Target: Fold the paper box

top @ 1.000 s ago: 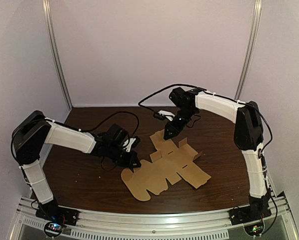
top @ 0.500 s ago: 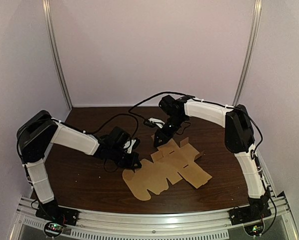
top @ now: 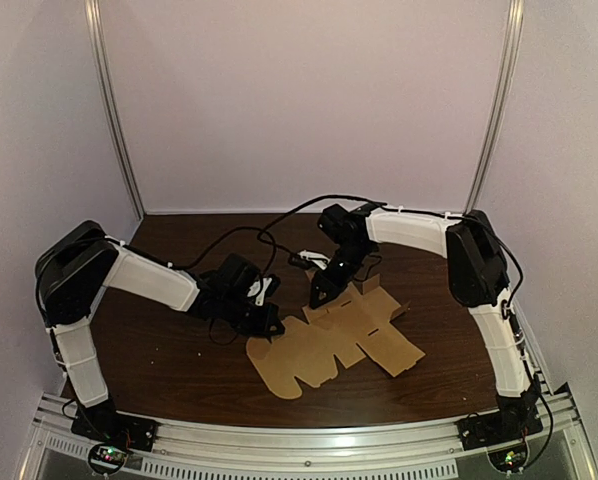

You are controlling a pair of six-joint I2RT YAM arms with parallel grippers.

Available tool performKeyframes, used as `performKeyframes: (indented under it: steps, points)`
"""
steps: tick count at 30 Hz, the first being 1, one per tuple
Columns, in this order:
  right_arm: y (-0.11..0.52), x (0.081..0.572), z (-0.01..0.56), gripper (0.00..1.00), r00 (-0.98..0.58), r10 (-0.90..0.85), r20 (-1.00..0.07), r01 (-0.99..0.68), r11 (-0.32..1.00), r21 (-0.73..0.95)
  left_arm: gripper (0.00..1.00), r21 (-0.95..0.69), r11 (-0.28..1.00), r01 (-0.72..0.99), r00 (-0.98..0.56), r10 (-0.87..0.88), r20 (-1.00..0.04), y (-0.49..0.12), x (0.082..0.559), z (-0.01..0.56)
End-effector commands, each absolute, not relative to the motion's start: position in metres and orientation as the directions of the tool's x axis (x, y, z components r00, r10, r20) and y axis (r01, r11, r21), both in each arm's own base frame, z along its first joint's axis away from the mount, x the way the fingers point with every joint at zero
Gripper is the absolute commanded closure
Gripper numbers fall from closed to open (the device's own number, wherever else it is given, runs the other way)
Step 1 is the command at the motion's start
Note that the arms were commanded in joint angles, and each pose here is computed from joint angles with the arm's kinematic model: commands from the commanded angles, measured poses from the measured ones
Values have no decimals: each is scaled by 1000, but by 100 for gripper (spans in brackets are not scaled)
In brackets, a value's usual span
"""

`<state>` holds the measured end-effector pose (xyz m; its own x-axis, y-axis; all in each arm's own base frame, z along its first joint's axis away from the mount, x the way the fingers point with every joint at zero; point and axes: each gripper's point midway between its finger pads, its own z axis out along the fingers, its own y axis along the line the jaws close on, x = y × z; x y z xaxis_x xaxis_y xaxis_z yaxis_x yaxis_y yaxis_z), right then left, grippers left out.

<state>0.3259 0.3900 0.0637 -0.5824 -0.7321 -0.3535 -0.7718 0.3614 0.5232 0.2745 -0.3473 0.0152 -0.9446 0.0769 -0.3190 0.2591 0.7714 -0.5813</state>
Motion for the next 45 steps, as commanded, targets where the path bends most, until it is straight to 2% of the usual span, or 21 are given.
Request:
performKeyframes:
  steps: [1, 6, 10, 38, 40, 45]
  points:
    - [403, 336, 94, 80, -572, -696, -434, -794, 339, 504, 100, -502, 841, 200, -967, 86, -241, -324, 259, -26]
    - [406, 351, 92, 83, -579, -680, -450, -803, 380, 459, 100, -516, 831, 208, -963, 81, -257, -328, 262, -23]
    - [402, 359, 78, 83, -586, -692, -422, -801, 415, 432, 100, -517, 832, 201, -964, 74, -255, -327, 262, -24]
    - [376, 317, 72, 89, -580, -748, -323, -778, 392, 490, 100, -524, 833, 179, -963, 38, -267, -329, 268, -25]
    - [375, 314, 77, 89, -573, -750, -331, -783, 381, 492, 100, -527, 830, 182, -963, 41, -268, -329, 268, -25]
    - [381, 331, 98, 80, -534, -738, -413, -831, 366, 419, 100, -533, 826, 183, -963, 43, -264, -331, 268, -25]
